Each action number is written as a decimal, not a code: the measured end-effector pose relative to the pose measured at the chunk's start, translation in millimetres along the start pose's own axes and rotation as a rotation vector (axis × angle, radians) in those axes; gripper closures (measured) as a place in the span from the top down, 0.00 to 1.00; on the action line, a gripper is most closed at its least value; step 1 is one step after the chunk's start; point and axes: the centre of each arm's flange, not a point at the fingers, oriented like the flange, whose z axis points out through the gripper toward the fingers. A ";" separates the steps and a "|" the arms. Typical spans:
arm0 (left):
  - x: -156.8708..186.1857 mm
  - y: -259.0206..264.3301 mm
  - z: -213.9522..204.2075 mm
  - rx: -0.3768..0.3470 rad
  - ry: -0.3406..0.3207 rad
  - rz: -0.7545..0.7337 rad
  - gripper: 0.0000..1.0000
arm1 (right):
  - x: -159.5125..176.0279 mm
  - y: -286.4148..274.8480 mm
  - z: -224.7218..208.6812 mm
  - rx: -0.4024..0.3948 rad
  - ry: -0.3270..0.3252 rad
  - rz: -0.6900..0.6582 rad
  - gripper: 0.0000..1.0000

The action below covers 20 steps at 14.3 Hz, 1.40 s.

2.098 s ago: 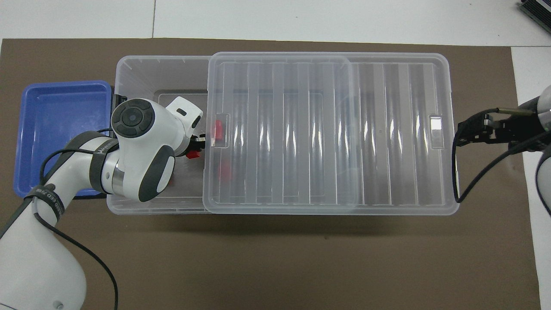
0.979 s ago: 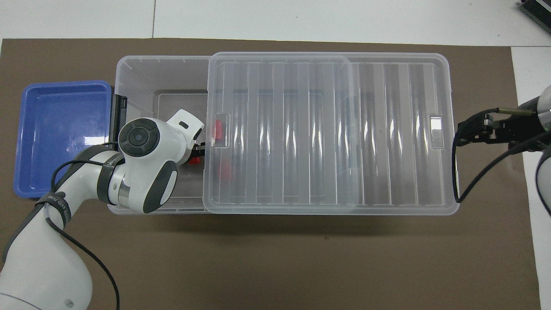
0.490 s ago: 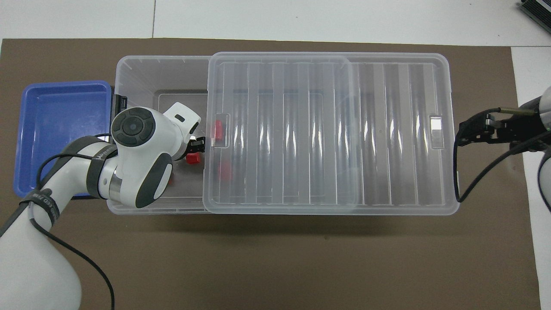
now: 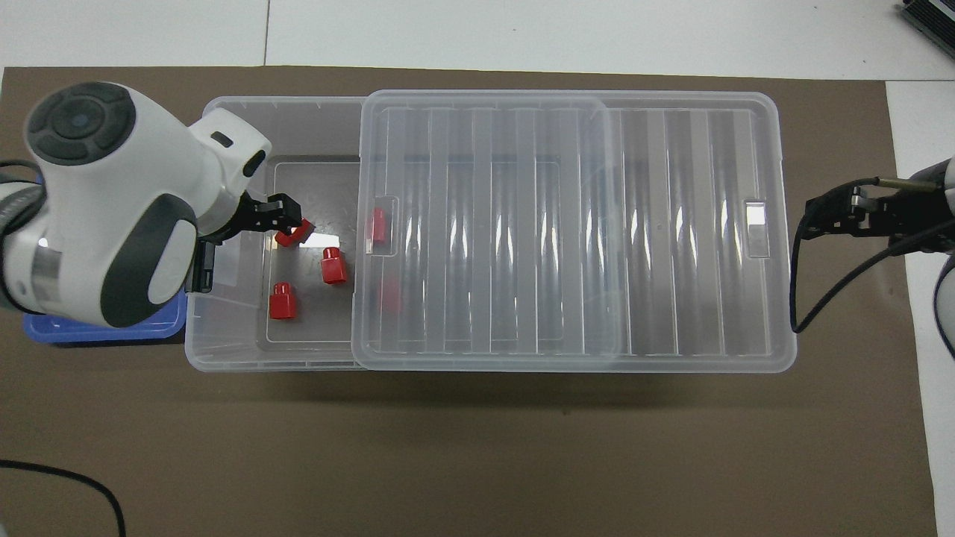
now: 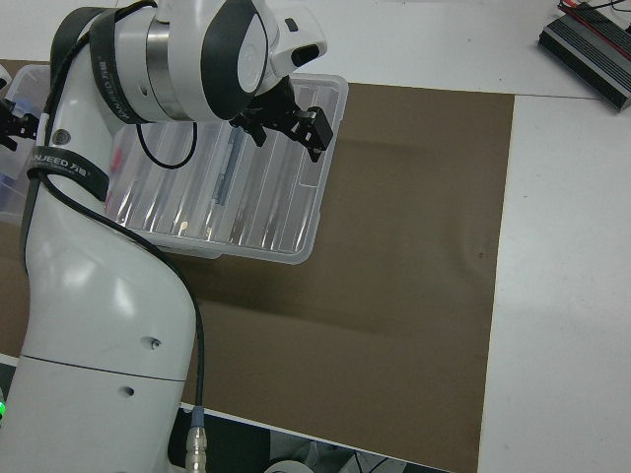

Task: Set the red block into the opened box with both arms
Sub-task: 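Withdraw the left gripper back to the blue tray, then slide the clear lid toward the left gripper with the right gripper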

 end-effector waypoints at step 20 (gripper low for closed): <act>-26.0 -160.5 -112.3 -0.004 -0.010 0.172 1.00 | 49.5 52.8 147.7 0.041 0.136 0.069 0.01</act>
